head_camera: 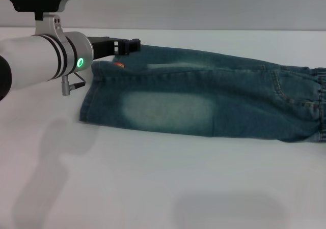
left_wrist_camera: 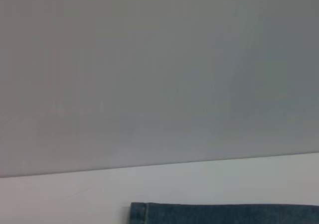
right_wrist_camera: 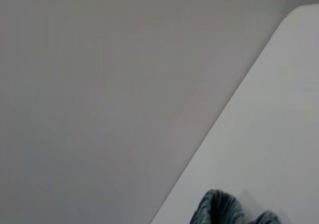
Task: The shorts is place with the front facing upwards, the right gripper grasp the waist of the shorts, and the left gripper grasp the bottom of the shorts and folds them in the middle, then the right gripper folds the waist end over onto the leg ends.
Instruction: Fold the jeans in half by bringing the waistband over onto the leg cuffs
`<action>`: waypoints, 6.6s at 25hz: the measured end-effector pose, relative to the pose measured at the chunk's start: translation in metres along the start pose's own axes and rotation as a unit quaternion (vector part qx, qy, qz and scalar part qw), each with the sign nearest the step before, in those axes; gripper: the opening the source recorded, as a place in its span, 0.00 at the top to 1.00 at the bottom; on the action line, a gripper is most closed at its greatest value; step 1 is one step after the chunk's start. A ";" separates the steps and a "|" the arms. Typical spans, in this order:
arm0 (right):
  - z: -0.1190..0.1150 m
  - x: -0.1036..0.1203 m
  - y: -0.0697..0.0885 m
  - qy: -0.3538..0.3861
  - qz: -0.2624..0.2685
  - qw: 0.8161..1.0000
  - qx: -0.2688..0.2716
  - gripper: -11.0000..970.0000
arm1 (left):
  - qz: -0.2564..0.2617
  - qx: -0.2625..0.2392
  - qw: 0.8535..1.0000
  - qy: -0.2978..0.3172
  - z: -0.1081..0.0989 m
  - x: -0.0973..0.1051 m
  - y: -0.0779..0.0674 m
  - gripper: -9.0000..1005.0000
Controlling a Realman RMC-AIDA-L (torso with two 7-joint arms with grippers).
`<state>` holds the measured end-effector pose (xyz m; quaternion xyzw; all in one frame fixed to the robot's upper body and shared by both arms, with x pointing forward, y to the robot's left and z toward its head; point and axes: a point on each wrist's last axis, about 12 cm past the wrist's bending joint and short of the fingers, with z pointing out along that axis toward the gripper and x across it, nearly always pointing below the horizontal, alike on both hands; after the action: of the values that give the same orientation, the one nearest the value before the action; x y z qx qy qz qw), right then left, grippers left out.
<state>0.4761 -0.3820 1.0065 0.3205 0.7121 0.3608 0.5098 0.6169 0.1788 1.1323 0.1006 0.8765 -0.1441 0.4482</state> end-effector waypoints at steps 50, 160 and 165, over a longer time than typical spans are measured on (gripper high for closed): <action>0.047 -0.011 0.047 0.072 -0.008 0.994 -0.077 0.87 | 0.037 0.019 0.999 -0.016 0.012 0.007 -0.019 0.21; 0.200 0.112 0.289 0.302 -0.274 0.888 -0.212 0.44 | -0.038 -0.101 0.973 -0.202 -0.016 0.090 0.071 0.22; 0.193 0.094 0.267 0.201 -0.379 0.885 -0.182 0.34 | -0.035 -0.097 0.974 -0.203 -0.013 0.087 0.069 0.22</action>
<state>0.6591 -0.1261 1.1420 -0.1515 0.7885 0.3195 0.5033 0.5779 0.2520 1.0578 -0.0056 0.7800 -0.0912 0.6191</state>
